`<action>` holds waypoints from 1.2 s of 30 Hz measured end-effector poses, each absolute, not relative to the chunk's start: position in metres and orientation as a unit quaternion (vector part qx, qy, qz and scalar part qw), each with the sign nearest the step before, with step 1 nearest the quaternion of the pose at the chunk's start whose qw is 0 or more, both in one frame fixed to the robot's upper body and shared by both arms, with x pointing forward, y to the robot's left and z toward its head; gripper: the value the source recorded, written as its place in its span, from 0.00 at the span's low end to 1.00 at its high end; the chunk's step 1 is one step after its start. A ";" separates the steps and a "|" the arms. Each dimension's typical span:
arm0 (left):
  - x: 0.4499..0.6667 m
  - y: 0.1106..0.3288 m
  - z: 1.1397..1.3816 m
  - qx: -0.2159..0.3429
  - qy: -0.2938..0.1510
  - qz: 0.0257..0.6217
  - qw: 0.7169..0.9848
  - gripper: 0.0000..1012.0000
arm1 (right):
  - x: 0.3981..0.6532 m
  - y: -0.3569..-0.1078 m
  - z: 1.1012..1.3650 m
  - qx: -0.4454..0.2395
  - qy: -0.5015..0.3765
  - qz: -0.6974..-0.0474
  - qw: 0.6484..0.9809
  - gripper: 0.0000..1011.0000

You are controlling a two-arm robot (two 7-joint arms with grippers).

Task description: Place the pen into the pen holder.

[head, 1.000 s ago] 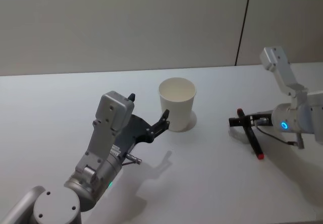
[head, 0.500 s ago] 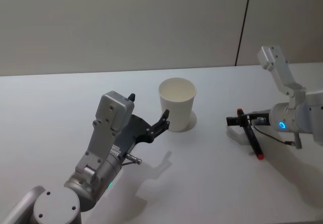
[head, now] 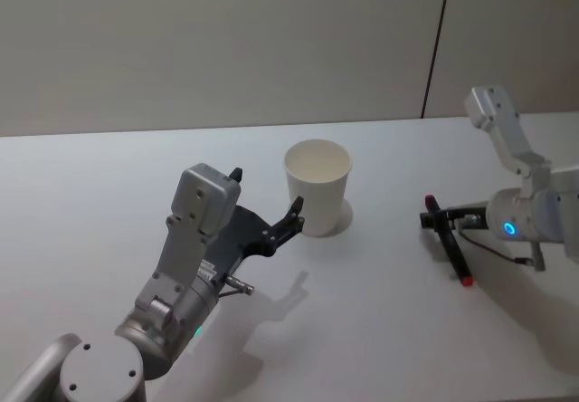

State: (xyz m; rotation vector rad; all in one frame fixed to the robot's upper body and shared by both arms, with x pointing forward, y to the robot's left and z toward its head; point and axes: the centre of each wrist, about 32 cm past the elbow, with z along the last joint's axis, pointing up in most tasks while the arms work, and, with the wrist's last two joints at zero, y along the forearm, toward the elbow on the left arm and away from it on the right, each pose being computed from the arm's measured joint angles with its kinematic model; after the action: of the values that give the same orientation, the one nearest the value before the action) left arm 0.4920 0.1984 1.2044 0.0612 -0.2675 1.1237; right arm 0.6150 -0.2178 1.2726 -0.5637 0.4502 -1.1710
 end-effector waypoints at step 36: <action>0.492 0.198 1.204 0.029 -0.126 0.531 0.837 0.99 | 0.609 -0.223 1.265 -0.231 0.183 -0.555 0.778 0.16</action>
State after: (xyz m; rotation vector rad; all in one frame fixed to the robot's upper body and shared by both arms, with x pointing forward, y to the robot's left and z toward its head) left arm 0.4920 0.1984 1.2044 0.0612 -0.2676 1.1237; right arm 0.6086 -0.2229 1.2651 -0.4999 0.3950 -1.2004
